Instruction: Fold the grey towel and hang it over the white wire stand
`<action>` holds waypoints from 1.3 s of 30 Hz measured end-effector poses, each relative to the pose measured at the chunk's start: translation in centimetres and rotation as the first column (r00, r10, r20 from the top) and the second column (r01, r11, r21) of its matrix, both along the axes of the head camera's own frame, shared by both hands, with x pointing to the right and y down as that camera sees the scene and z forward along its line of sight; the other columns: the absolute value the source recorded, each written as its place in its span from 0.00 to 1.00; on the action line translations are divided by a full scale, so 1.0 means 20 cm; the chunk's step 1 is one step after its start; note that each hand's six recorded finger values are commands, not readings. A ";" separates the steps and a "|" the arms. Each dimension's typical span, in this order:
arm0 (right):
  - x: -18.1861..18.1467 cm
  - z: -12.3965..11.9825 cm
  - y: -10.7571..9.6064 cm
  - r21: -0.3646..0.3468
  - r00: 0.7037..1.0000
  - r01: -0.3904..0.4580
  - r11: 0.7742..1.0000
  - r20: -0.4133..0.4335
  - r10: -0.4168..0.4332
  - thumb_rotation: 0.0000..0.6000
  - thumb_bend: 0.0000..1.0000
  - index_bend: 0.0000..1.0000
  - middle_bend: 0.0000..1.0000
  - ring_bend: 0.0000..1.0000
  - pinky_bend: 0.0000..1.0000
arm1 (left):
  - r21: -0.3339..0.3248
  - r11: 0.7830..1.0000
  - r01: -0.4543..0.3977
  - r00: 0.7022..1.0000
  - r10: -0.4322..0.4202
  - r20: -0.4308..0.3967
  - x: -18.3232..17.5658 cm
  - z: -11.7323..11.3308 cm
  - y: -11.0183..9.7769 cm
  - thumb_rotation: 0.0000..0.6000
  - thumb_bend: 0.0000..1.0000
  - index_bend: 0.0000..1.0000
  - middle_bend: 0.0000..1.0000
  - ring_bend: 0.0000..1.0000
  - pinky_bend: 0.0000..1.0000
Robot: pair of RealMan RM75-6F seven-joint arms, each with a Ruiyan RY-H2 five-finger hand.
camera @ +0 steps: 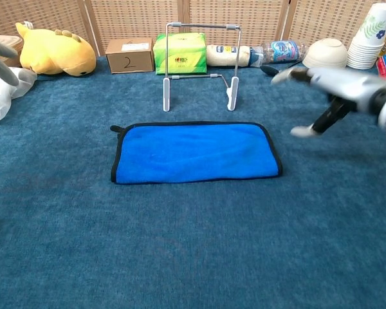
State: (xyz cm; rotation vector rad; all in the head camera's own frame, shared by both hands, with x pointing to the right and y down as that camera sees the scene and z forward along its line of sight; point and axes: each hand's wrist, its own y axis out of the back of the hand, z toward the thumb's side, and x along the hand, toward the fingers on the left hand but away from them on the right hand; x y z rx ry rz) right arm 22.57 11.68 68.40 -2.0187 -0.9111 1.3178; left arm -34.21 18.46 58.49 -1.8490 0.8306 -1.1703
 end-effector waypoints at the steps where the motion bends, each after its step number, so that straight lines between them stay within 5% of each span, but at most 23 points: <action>1: 0.02 -0.03 -0.01 0.007 1.000 -0.008 1.000 0.002 0.008 1.00 0.28 0.07 0.03 0.00 0.00 | 0.003 1.000 -0.025 1.000 0.025 0.019 -0.01 0.02 -0.01 1.00 0.37 0.28 0.14 0.00 0.00; 11: 0.20 -0.25 -0.02 0.062 0.996 -0.089 0.994 -0.006 0.089 1.00 0.28 0.05 0.03 0.00 0.00 | 0.023 0.978 -0.205 0.970 0.200 0.139 0.00 0.18 -0.10 1.00 0.36 0.26 0.14 0.00 0.00; 20: 0.33 -0.37 0.04 0.092 0.987 -0.162 0.983 -0.007 0.163 1.00 0.28 0.05 0.03 0.00 0.00 | 0.021 0.951 -0.309 0.939 0.301 0.165 0.13 0.37 -0.18 1.00 0.36 0.22 0.11 0.00 0.00; 39: 0.45 -0.42 0.08 0.095 0.975 -0.221 0.971 -0.017 0.223 1.00 0.29 0.05 0.03 0.00 0.00 | 0.065 0.872 -0.485 0.860 0.462 0.215 0.38 0.58 -0.24 1.00 0.36 0.16 0.06 0.00 0.00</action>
